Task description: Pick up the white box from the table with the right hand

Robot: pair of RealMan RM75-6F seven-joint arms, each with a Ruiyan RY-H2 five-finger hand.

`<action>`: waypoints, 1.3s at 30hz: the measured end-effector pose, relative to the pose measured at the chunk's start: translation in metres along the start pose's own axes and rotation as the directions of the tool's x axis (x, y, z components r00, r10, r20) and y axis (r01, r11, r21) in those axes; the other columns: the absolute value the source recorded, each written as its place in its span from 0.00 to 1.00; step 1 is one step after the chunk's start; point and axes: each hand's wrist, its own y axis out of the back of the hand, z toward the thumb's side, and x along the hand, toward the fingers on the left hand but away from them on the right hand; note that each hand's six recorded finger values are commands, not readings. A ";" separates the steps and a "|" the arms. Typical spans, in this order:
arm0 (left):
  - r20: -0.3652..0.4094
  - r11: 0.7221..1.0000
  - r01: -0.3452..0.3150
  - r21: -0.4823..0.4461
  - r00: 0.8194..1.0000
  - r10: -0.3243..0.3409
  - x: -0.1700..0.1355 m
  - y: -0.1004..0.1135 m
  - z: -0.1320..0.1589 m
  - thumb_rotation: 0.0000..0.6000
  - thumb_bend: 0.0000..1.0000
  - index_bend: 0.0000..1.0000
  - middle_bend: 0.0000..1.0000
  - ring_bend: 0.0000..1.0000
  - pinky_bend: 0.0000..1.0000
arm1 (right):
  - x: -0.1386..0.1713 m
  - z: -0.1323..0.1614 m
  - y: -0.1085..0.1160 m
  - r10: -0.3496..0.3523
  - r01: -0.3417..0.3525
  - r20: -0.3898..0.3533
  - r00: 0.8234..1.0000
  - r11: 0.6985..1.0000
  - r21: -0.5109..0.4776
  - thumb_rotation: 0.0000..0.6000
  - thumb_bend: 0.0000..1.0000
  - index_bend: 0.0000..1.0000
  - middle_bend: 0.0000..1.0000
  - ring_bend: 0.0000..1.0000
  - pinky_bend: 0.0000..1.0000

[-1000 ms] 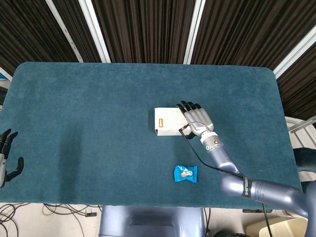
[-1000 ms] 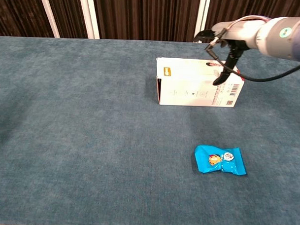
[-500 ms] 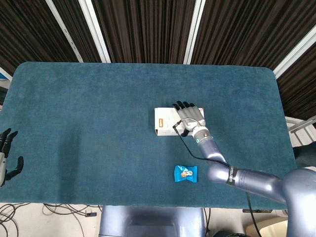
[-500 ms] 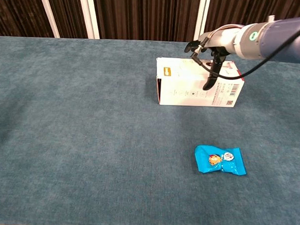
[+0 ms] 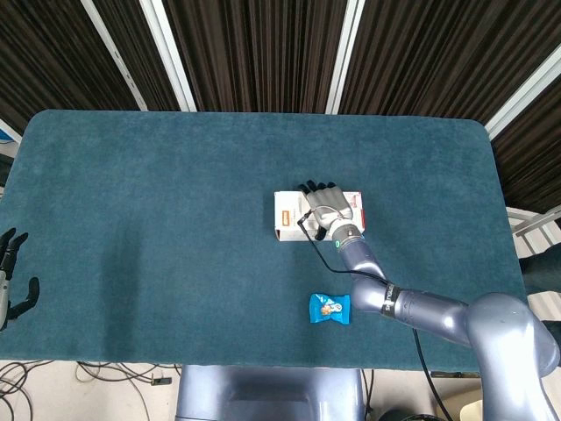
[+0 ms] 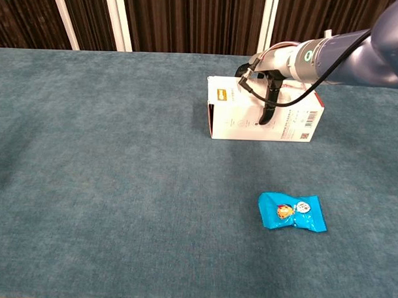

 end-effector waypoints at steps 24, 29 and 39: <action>-0.017 1.000 0.015 -0.002 1.000 -0.016 0.000 -0.003 0.000 1.00 0.50 0.08 0.00 0.00 0.00 | 0.003 0.008 0.008 -0.113 0.106 -0.045 0.993 0.987 -0.123 1.00 0.26 0.25 0.43 0.54 0.25; -0.013 1.000 0.020 0.003 1.000 -0.020 -0.001 -0.004 0.000 1.00 0.50 0.08 0.00 0.00 0.00 | 0.014 0.011 0.020 -0.153 0.140 -0.075 0.985 0.976 -0.165 1.00 0.26 0.25 0.43 0.53 0.25; -0.011 1.000 0.017 -0.001 1.000 -0.017 -0.003 -0.004 0.001 1.00 0.50 0.08 0.00 0.00 0.00 | 0.054 0.002 0.069 -0.229 0.157 -0.134 0.964 0.900 -0.407 1.00 0.26 0.25 0.43 0.53 0.25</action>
